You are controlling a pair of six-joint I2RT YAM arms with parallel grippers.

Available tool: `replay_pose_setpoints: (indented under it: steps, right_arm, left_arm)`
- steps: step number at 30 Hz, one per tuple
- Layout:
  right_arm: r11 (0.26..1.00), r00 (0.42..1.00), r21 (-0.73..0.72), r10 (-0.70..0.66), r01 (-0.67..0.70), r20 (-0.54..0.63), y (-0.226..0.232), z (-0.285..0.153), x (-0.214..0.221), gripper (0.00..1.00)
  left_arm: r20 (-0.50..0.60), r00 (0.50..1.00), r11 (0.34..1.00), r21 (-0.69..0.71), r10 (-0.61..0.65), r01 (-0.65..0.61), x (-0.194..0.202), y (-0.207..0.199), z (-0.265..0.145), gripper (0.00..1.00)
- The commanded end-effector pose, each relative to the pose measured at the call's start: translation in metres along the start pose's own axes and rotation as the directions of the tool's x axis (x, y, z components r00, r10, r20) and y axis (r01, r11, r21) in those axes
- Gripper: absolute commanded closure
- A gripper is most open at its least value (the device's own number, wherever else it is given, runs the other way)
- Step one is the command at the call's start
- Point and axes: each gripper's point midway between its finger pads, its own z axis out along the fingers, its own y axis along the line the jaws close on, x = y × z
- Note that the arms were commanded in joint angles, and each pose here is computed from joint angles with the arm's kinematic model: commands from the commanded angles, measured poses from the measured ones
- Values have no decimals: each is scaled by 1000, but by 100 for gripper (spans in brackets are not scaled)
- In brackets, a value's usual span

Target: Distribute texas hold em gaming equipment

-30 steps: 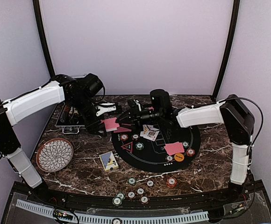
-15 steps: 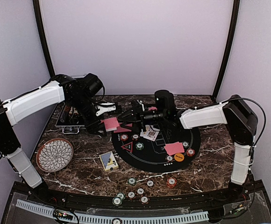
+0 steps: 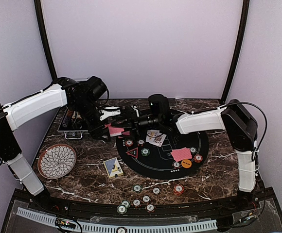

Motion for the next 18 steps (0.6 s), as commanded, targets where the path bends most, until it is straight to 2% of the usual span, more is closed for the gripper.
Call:
replay_pose_setpoints:
  steps: [1, 8, 13, 18]
  right_arm:
    - [1000, 999, -13, -19, 18, -32, 2, 17, 0, 37]
    - [996, 1000, 85, 5, -2, -29, -28, 18, -2, 41]
    - [989, 1000, 144, 25, -28, 19, -46, -7, -7, 50]
    - [987, 999, 160, 3, -9, 38, -39, -25, -7, 59]
  left_arm:
    - [38, 999, 1000, -12, 14, -14, -7, -1, -16, 100]
    - [41, 999, 1000, -13, 14, -13, -7, -1, -17, 100]
    - [40, 999, 1000, -14, 14, -13, -6, -2, -17, 100]
    - [41, 999, 1000, -15, 14, -14, -6, -2, -17, 100]
